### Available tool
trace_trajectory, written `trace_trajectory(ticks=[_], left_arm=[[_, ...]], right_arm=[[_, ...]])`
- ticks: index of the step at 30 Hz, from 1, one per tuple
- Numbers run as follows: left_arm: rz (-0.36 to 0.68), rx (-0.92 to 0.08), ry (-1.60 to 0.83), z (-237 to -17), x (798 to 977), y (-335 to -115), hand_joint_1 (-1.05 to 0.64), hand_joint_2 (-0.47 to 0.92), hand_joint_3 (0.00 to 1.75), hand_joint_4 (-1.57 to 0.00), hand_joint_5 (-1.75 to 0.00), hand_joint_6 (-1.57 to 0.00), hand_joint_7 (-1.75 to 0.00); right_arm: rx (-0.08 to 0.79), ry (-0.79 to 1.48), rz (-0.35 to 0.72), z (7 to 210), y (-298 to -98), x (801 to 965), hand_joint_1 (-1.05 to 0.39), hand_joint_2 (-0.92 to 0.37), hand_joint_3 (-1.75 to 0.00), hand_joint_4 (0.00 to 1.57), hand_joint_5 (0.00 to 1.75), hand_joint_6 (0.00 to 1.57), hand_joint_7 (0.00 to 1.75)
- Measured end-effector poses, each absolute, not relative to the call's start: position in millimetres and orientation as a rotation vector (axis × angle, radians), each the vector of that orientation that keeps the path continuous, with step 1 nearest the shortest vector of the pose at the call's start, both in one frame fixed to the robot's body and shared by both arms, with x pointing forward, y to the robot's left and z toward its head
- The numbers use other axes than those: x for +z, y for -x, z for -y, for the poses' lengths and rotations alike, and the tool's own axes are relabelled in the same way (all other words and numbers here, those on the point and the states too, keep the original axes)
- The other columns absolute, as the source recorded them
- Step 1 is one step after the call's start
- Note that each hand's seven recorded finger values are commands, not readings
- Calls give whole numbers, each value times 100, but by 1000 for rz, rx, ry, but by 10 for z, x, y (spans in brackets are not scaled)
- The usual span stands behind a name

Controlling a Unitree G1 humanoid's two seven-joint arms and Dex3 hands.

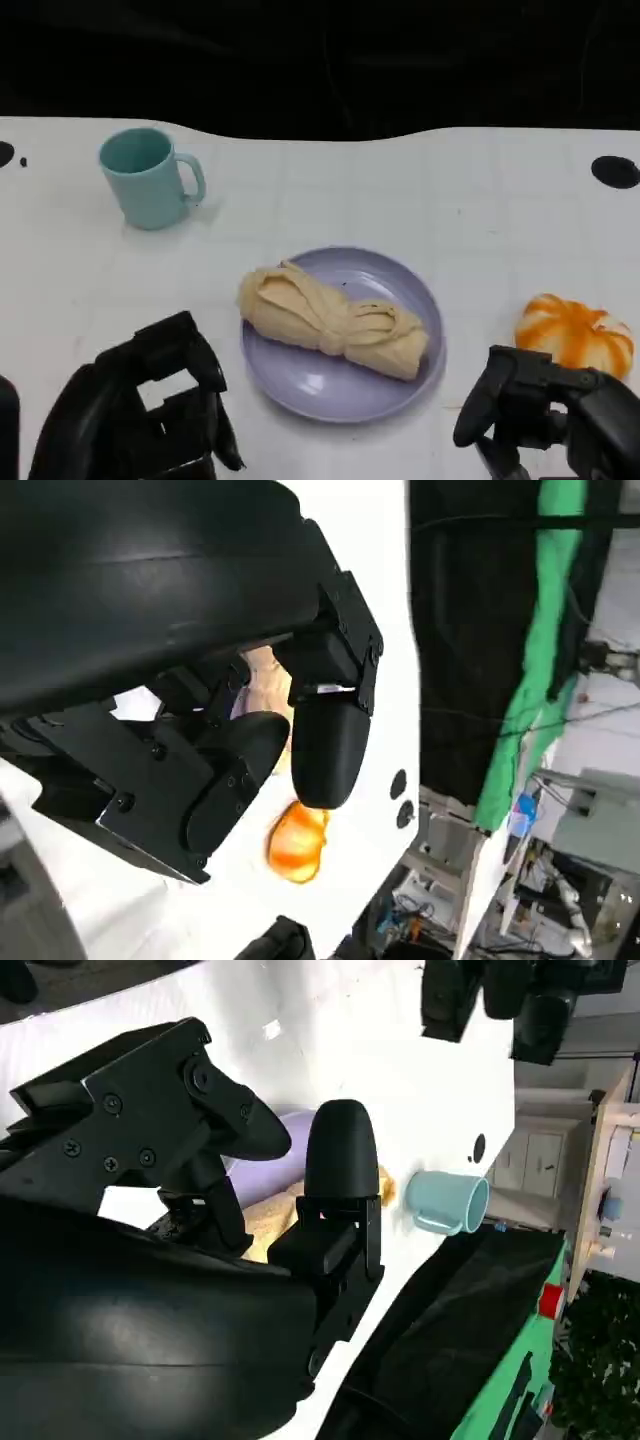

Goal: Grasp the towel on the left side of the plate with the left hand and place it into the plate.

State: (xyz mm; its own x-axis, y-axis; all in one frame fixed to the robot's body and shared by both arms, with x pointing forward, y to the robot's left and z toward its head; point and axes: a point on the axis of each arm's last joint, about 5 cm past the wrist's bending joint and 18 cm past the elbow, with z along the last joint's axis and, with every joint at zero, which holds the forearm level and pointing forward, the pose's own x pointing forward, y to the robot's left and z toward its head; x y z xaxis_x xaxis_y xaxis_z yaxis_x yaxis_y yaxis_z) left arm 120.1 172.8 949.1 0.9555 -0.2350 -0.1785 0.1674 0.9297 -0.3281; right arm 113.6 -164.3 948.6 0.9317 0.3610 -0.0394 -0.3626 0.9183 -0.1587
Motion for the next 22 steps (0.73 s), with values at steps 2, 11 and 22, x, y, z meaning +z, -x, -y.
trace_trajectory(ticks=[2, 11, 22], left_arm=[[-248, -196, 335, -1726, 9480, -1210, -5, 48, 147, -90, -175, -75, -175], [-304, -204, 339, -1723, 9421, -1258, -6, 46, 147, -87, -175, -71, -175], [-334, -209, 341, -1694, 9405, -1255, -5, 43, 150, -88, -175, -71, -175]], right_arm=[[373, 166, -9, 1645, -1135, 9483, -9, -57, -105, 75, 171, 69, 135], [371, 166, -20, 1655, -1135, 9454, -7, -57, -108, 76, 171, 69, 136], [372, 162, -10, 1672, -1119, 9448, -6, -57, -110, 73, 173, 67, 138]])
